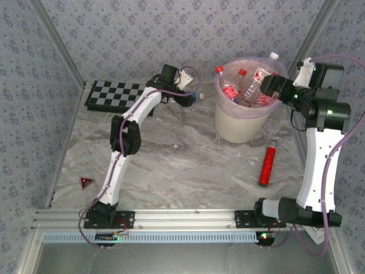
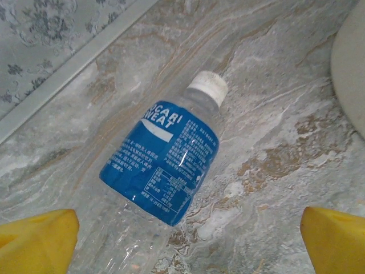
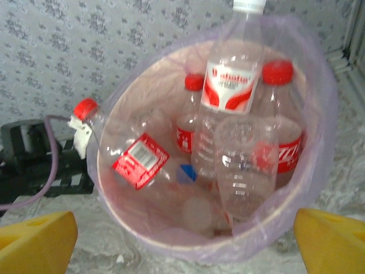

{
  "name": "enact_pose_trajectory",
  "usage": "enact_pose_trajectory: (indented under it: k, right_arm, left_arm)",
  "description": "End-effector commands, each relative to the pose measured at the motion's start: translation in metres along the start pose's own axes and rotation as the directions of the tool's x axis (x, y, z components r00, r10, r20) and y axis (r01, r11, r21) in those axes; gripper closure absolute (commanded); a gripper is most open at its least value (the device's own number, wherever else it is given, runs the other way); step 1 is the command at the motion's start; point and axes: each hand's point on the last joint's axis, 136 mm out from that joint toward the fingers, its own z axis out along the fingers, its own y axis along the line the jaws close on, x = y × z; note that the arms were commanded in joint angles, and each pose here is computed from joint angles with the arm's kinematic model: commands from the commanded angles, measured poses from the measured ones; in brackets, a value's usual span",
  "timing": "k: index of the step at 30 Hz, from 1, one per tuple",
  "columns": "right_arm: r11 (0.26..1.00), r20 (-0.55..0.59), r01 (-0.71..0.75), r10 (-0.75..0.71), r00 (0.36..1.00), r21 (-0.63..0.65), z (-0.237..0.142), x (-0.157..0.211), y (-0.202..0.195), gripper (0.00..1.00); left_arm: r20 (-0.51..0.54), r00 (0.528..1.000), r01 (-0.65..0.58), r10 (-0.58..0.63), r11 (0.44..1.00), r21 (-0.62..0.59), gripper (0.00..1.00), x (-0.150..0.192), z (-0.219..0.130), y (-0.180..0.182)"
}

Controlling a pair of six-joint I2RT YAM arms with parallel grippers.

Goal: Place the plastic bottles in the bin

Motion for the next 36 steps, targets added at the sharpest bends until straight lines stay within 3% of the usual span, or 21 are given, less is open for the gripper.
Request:
enact_pose_trajectory:
  k: [1, 4, 10, 18, 19, 21, 28, 34, 36]
  right_arm:
    - [0.997, 0.020, -0.021, 0.023, 1.000, -0.080, -0.013, 0.006, 0.013, 0.02]
    - [0.994, 0.000, -0.026, 0.026, 1.000, -0.105, -0.017, 0.019, 0.017, 0.02]
    - [0.995, -0.049, -0.041, 0.037, 0.998, -0.095, -0.016, 0.047, 0.010, 0.02]
    - [0.985, -0.121, -0.094, 0.077, 0.990, -0.144, -0.004, 0.079, 0.009, 0.03]
    - [0.985, -0.120, -0.093, 0.076, 0.990, -0.143, -0.006, 0.079, 0.009, 0.03]
    - [0.986, -0.110, -0.090, 0.074, 0.991, -0.143, -0.009, 0.079, 0.010, 0.03]
    - [0.986, -0.053, -0.067, 0.060, 0.997, -0.152, -0.025, 0.067, 0.017, 0.03]
    - [0.974, 0.021, -0.067, 0.073, 0.997, -0.217, -0.036, 0.047, 0.034, 0.05]
    - [0.944, 0.045, -0.065, 0.084, 0.995, -0.323, -0.041, 0.033, 0.054, 0.05]
  left_arm:
    - [-0.080, 0.997, -0.015, 0.010, 0.998, -0.069, 0.00, 0.022, 0.010, 0.017]
    - [-0.084, 0.996, -0.026, 0.011, 0.984, -0.175, 0.00, 0.024, 0.019, 0.038]
    - [-0.183, 0.983, -0.050, 0.018, 0.984, -0.171, 0.00, 0.058, 0.039, 0.039]
    - [-0.216, 0.975, 0.018, -0.050, 0.989, -0.149, 0.37, 0.064, 0.030, 0.030]
    - [-0.214, 0.975, 0.025, -0.056, 0.989, -0.145, 0.38, 0.062, 0.027, 0.028]
    - [-0.198, 0.978, 0.039, -0.065, 0.990, -0.132, 0.46, 0.055, 0.017, 0.024]
    - [-0.084, 0.991, 0.085, -0.102, 0.978, -0.191, 0.61, 0.017, -0.033, 0.027]
    - [0.060, 0.982, 0.187, -0.178, 0.955, -0.229, 0.63, -0.010, -0.098, 0.020]
    - [0.133, 0.963, 0.260, -0.235, 0.939, -0.227, 0.63, -0.008, -0.128, 0.010]
